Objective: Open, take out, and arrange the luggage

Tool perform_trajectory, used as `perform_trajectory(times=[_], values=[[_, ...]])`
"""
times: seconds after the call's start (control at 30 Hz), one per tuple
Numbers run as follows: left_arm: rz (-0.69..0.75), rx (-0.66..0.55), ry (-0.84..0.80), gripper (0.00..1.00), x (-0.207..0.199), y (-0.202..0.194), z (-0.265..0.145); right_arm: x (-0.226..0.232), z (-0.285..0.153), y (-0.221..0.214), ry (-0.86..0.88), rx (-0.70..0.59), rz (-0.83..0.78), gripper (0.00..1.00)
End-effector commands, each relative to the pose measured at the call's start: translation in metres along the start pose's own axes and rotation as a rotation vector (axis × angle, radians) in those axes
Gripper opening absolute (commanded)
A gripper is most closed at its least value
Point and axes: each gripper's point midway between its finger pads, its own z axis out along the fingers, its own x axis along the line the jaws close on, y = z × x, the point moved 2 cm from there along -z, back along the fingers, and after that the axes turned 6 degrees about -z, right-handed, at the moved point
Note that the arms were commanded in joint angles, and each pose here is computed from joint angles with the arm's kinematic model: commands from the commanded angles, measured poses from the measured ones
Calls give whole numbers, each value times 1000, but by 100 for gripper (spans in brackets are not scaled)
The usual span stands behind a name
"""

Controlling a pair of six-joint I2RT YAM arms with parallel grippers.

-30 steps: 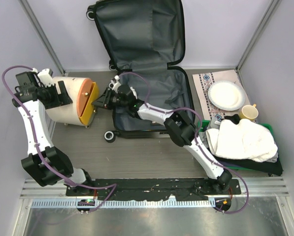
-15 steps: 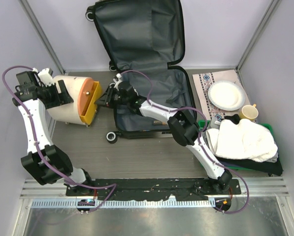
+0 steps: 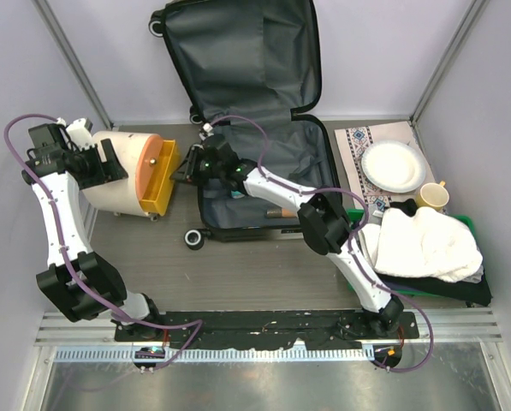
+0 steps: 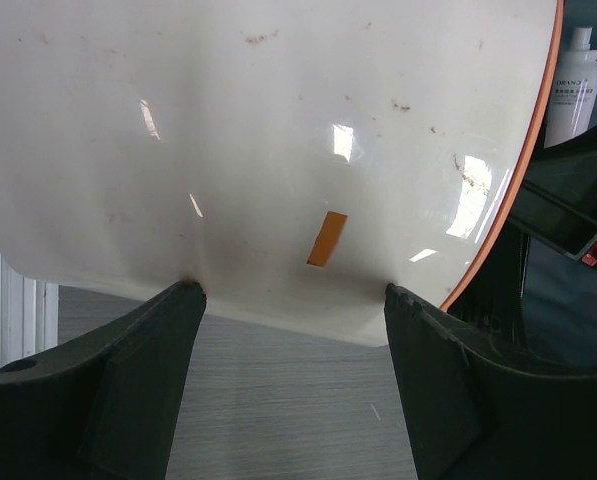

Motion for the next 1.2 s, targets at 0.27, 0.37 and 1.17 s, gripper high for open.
perform_trajectory(times=[0.27, 0.37, 1.17], values=[[-14, 15, 34, 78, 10, -1, 13, 22, -49, 48, -75, -89, -87, 11], [-14, 10, 30, 78, 9, 1, 12, 28, -57, 52, -82, -97, -113, 37], [-8, -67, -14, 83, -8, 14, -8, -135, -97, 92, -465, -4, -431, 68]])
